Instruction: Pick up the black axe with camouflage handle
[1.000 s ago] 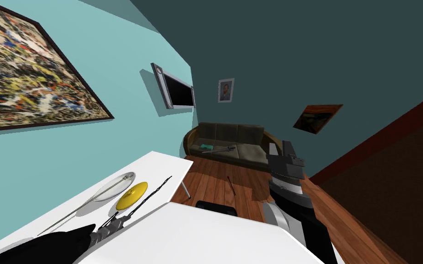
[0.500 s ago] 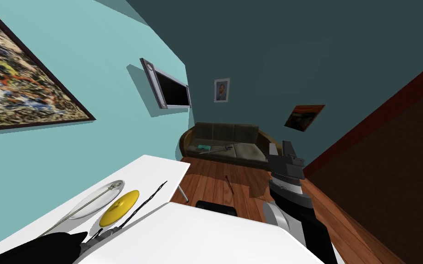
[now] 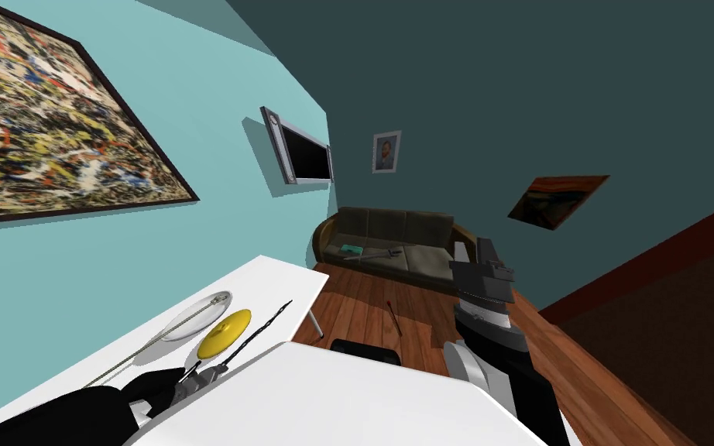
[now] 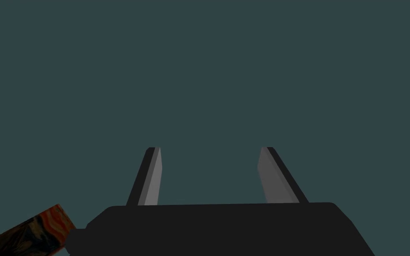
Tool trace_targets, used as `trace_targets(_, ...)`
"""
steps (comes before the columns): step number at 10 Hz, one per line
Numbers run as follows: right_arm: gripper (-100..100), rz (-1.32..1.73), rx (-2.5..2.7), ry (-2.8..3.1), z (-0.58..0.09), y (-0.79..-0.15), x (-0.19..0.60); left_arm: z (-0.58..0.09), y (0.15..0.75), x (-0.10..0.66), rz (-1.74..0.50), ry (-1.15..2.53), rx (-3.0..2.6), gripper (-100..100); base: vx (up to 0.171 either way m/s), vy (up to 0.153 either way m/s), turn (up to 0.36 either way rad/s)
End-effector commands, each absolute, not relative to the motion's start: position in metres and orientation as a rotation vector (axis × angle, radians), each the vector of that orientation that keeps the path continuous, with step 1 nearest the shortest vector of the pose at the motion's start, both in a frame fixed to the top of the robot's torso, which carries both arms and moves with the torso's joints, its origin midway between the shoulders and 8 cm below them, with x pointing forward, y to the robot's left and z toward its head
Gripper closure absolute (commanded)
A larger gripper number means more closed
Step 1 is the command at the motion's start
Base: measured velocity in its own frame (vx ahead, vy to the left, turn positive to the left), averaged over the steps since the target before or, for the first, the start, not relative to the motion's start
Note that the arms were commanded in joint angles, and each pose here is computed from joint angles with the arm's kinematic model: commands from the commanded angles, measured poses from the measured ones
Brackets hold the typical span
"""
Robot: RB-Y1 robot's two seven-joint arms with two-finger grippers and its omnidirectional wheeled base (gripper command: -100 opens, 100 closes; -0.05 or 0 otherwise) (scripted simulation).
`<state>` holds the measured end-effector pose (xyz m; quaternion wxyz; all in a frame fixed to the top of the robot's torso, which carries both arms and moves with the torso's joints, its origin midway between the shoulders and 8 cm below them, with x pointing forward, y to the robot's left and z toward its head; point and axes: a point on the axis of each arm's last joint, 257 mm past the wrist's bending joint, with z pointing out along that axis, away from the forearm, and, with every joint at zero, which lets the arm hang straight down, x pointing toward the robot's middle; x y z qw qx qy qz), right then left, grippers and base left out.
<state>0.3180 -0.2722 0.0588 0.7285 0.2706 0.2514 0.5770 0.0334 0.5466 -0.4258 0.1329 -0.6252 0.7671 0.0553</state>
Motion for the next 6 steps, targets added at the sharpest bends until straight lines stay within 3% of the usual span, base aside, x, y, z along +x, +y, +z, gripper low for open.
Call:
trace_targets(1, 0, 1.271, 0.596, 0.554, 0.059, -0.272, 0.318, -0.429, 0.544, 0.045, 0.153, 2.250, -1.777, -100, 0.038, 0.012, 0.210)
trace_targets(6, 0, 1.271, 0.596, 0.554, 0.059, -0.272, 0.318, -0.435, 0.541, 0.071, 0.151, 2.311, -1.682, -100, 0.036, 0.014, 0.168)
